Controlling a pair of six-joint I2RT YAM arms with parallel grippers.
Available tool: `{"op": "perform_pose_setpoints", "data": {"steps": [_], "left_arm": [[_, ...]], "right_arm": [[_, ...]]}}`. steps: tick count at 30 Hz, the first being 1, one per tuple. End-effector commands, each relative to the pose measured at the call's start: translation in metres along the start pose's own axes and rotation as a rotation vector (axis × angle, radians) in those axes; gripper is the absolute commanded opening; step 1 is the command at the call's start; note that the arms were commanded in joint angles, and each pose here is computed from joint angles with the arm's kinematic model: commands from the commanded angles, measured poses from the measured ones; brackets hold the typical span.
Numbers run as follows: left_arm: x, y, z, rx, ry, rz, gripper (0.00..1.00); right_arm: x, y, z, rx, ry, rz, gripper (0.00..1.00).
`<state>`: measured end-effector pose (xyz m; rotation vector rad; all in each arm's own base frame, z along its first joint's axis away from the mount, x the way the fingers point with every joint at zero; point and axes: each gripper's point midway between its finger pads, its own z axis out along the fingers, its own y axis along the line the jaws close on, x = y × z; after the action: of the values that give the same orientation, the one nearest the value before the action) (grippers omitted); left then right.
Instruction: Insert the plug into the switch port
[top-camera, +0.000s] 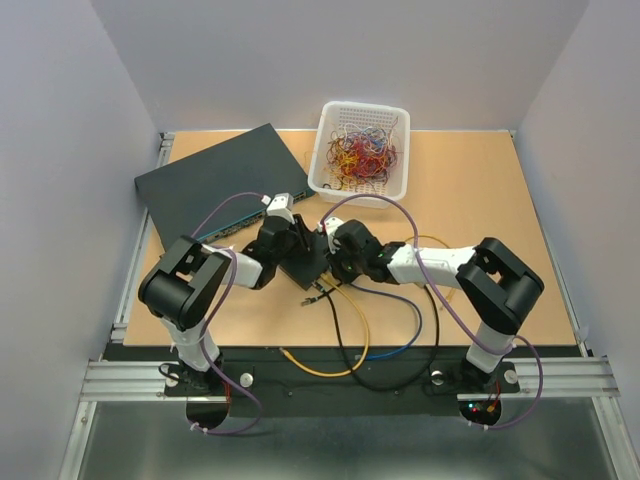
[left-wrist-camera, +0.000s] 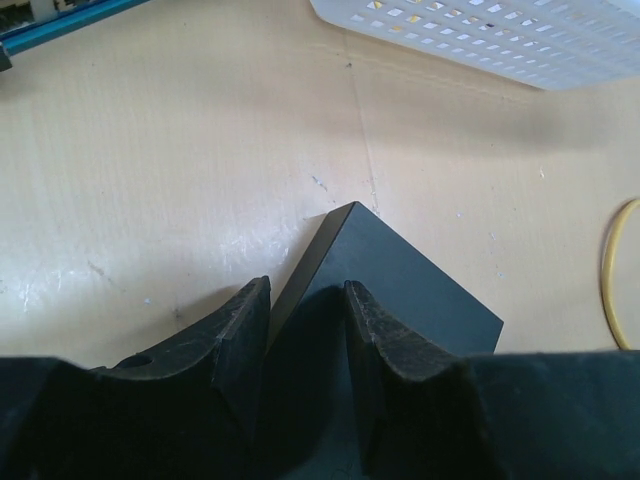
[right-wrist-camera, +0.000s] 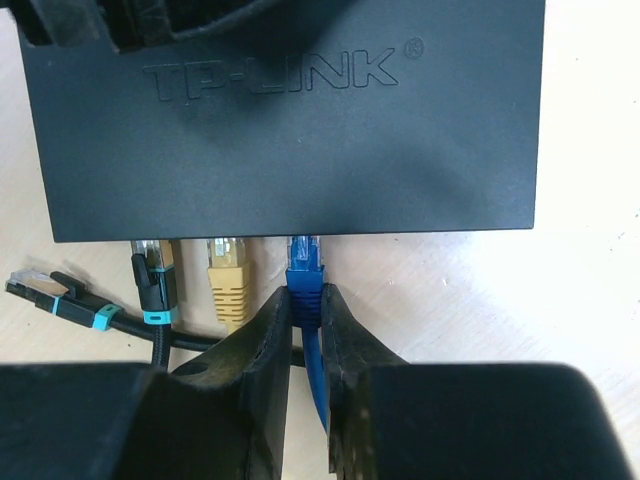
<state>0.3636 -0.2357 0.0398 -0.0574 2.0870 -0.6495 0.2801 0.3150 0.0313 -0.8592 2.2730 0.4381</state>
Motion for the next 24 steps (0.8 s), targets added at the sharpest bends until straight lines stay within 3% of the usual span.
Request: {"op": "perform_pose_setpoints", "data": {"steps": [1, 11, 24], "left_arm": [[0.071, -0.006, -0.027, 0.044, 0.23, -0.025, 0.44], [0.08, -0.007, -0.044, 0.065, 0.234, -0.066, 0.44], [0.096, -0.014, -0.063, 0.122, 0.252, -0.113, 0.44]], "right_arm": [[-0.071, 0.009, -0.009, -0.019, -0.257, -0.001, 0.0], [-0.093, 0.014, -0.007, -0.038, -0.32, -0.01, 0.0], [-0.148, 0.058, 0.003, -0.233, -0.466, -0.095, 0.0]]}}
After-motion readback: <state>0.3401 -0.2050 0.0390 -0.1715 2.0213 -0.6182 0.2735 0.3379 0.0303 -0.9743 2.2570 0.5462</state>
